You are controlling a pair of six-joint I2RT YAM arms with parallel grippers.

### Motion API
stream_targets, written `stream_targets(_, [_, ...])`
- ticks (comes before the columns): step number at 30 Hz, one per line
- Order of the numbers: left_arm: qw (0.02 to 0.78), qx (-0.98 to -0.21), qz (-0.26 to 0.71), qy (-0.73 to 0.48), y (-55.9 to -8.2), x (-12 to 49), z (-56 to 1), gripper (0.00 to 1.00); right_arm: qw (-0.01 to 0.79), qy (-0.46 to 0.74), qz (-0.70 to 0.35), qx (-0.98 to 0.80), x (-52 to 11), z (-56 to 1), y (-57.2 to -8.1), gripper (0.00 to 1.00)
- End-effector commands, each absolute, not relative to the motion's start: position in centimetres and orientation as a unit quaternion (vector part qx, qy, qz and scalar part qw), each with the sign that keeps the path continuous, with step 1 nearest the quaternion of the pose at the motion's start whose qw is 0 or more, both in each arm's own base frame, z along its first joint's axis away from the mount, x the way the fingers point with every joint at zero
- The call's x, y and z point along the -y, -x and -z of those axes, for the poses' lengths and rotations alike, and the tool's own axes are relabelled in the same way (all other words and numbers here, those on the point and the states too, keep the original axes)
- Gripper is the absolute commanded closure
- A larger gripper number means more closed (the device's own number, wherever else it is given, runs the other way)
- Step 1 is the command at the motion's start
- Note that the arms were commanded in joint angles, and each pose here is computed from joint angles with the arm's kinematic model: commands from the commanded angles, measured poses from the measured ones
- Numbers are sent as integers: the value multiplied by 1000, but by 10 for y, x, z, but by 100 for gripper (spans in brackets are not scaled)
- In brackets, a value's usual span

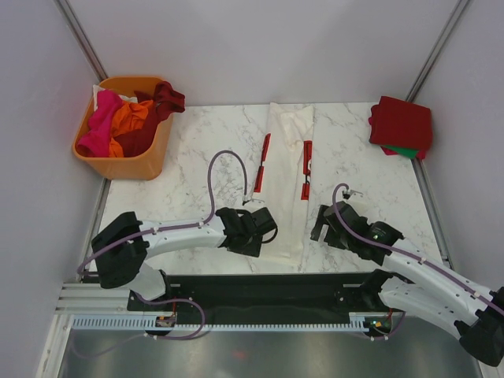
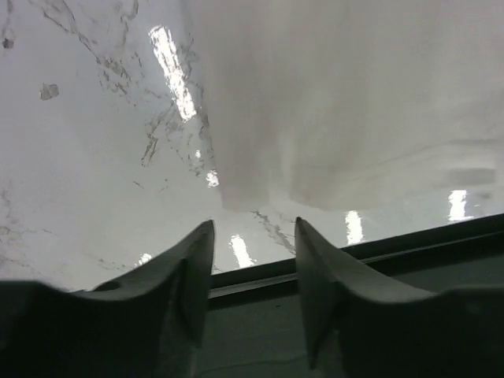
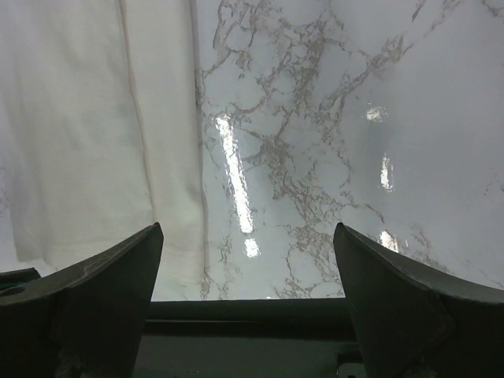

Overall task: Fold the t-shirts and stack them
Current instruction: Fold the tshirt

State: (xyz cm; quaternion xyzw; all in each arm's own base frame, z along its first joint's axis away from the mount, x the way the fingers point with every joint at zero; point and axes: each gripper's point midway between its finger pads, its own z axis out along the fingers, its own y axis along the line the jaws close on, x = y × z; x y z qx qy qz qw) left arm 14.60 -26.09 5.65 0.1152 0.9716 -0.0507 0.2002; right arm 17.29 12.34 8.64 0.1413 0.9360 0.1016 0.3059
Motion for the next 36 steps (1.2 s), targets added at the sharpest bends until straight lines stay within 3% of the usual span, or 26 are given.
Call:
stream_targets(1, [168,-982,36,-83,-130,249,-36,38,297,-128,-131,-937,-136,-85,-172,2])
stream_targets(3, [164,-983,31,-80,-128,245,-32,29,295,-126,-142,-936,-140,-83,-172,2])
stream_targets(9, [195,-977,39,-73,-136,241,-45,20,262,-107,-233,-930,-176,-74,-163,4])
stream_targets(16, [227,-971,47,-62,-149,244,-55,20,223,-121,-259,-932,-186,-47,-151,15])
stream_targets(29, [201,-973,111,-32,-165,246,-32,24,174,-123,-293,-932,-205,-22,-129,42])
stream_targets(36, [176,-973,148,-28,-152,253,-18,37,161,-124,-305,-930,-211,-16,-118,58])
